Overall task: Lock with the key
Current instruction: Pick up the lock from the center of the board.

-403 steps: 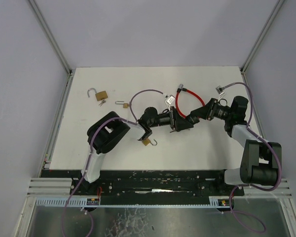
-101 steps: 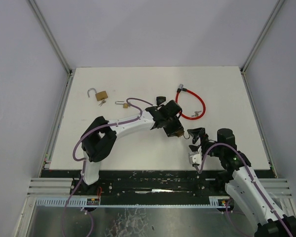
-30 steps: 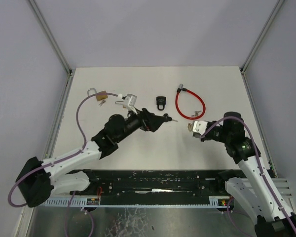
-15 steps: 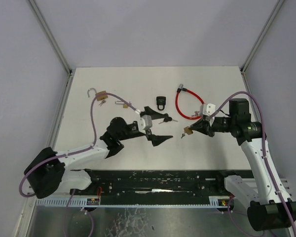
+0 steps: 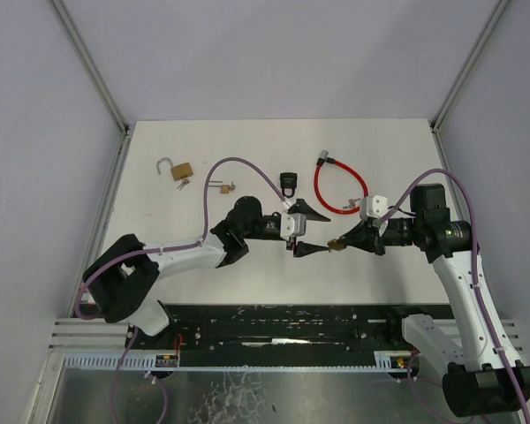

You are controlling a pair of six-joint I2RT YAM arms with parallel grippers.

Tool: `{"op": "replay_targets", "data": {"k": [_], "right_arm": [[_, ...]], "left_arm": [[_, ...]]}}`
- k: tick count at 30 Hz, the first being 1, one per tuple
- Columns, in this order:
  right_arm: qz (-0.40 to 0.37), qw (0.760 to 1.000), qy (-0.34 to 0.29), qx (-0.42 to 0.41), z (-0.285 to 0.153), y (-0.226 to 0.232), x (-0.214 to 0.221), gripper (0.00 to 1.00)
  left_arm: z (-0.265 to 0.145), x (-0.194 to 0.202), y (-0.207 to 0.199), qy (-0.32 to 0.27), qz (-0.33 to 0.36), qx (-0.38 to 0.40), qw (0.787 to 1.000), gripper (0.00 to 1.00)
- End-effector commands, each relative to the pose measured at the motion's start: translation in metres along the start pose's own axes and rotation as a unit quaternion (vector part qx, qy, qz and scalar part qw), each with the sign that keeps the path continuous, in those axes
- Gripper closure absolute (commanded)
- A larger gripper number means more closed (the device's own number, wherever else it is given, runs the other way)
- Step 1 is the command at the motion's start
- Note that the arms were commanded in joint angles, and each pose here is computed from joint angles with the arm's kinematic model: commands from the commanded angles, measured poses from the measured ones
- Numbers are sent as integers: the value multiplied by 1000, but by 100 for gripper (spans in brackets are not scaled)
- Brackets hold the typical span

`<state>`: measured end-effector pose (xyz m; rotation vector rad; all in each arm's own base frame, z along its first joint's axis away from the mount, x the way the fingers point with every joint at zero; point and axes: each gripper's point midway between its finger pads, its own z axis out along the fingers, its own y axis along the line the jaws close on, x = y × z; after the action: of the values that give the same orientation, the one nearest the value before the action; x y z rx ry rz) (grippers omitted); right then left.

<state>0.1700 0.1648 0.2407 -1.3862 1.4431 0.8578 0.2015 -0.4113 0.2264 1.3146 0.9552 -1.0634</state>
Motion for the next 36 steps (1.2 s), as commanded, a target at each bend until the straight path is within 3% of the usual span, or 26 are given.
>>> {"op": "replay_targets", "data": {"k": [1,5,12,27,36], "right_arm": [[-25,999,-39,-21,-2,8,-19,100],[-19,998,-46,-27,-1,10,-19,100],[-6,999,-42,-33,2,6,-11,100],[10,998,-40,-40,8,5,3,100],[16,998,-43,-41,11,5,7,100]], "left_arm": [[8,-12,-14,-20,-1,25,999,35],[18,-1,-33,-41,-10,53,998,37],[26,3,-36,-30,-27,81,996,52],[33,6,-31,-35,-55,71,995,55],[36,9,-32,-32,-70,83,994,68]]}}
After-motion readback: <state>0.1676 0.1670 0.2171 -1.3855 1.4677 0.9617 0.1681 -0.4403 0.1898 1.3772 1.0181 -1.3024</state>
